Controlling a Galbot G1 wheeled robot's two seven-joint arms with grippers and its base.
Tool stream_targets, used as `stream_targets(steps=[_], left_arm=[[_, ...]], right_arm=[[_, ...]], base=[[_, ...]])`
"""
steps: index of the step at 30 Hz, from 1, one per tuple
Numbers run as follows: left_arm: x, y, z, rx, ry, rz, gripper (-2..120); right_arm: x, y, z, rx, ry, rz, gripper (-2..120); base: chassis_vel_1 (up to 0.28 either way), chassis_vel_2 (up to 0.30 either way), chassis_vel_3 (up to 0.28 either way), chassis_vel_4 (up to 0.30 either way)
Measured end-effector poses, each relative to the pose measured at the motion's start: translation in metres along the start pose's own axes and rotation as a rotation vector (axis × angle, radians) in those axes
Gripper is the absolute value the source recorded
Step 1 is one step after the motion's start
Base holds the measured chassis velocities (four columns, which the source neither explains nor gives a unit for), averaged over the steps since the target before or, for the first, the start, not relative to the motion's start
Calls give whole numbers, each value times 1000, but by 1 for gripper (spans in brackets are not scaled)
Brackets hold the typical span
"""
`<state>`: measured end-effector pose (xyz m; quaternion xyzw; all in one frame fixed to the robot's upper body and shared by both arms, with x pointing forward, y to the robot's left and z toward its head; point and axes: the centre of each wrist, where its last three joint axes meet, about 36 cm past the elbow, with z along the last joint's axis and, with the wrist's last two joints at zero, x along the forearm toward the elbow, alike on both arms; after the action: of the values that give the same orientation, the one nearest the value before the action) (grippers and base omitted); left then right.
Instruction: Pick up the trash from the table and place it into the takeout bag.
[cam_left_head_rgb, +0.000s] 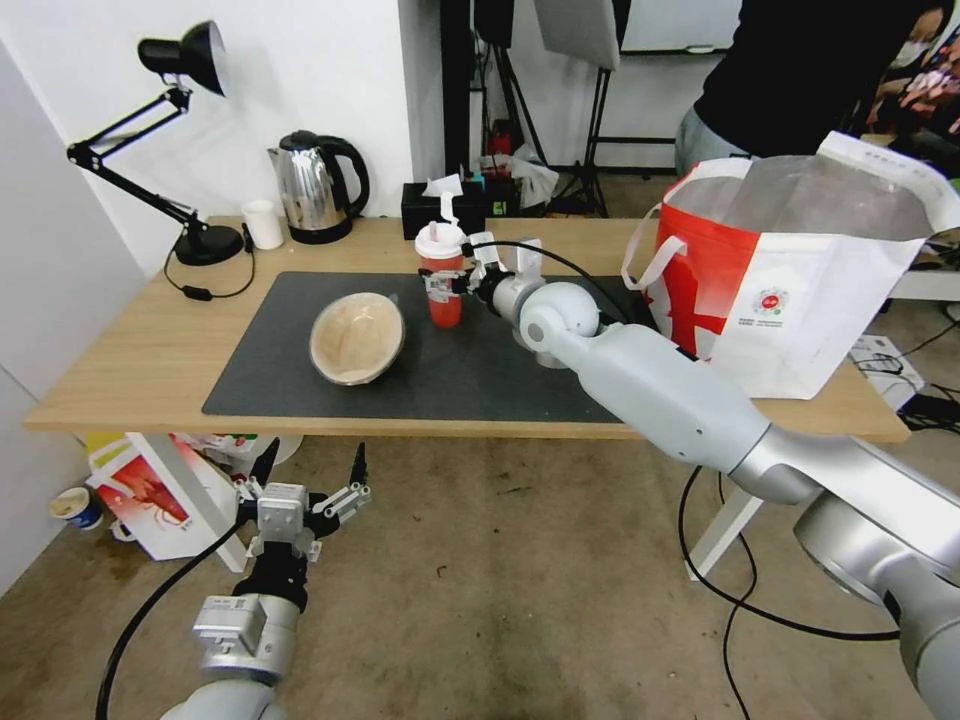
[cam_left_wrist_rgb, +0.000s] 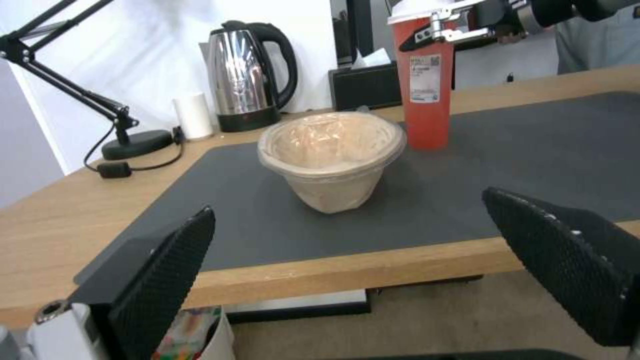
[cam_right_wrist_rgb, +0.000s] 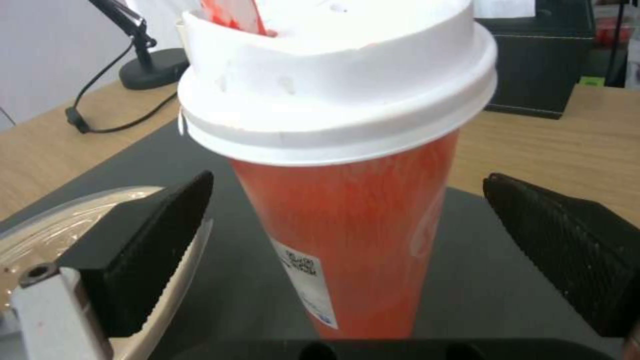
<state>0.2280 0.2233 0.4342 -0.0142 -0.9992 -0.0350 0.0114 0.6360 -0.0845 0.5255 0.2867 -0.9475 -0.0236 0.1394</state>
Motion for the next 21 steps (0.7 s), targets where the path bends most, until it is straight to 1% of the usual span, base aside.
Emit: stream_targets(steps=[4,6,7,8,11,13,14,15,17,20,21], left_arm=[[0,0,0,0,0,0,100],[0,0,0,0,0,0,100],[0,0,0,0,0,0,100],[0,0,0,0,0,0,100],[0,0,0,0,0,0,100],[0,0,0,0,0,0,100],[0,0,0,0,0,0,100],[0,0,0,0,0,0,100],[0,0,0,0,0,0,100],[0,0,0,0,0,0,100],[0,0,0,0,0,0,100]], right_arm=[[-2,-2,1,-4,0,-15,100],[-3,-3,1,-7,1,-19,97],[-3,-3,1,-8,2,-20,94],[-3,-3,1,-8,2,-20,94],[-4,-5,3,-12,6,-27,80],[-4,-5,3,-13,6,-28,79],[-4,-5,4,-14,7,-29,74],[-5,-5,5,-17,9,-30,64],[-5,-5,6,-18,11,-30,63],[-5,-5,12,-25,15,-28,49],[-5,-5,12,-25,15,-28,49]], base=[[0,0,0,0],[0,0,0,0],[0,0,0,0],[0,0,0,0],[0,0,0,0],[0,0,0,0],[0,0,0,0],[0,0,0,0],[0,0,0,0],[0,0,0,0],[0,0,0,0]])
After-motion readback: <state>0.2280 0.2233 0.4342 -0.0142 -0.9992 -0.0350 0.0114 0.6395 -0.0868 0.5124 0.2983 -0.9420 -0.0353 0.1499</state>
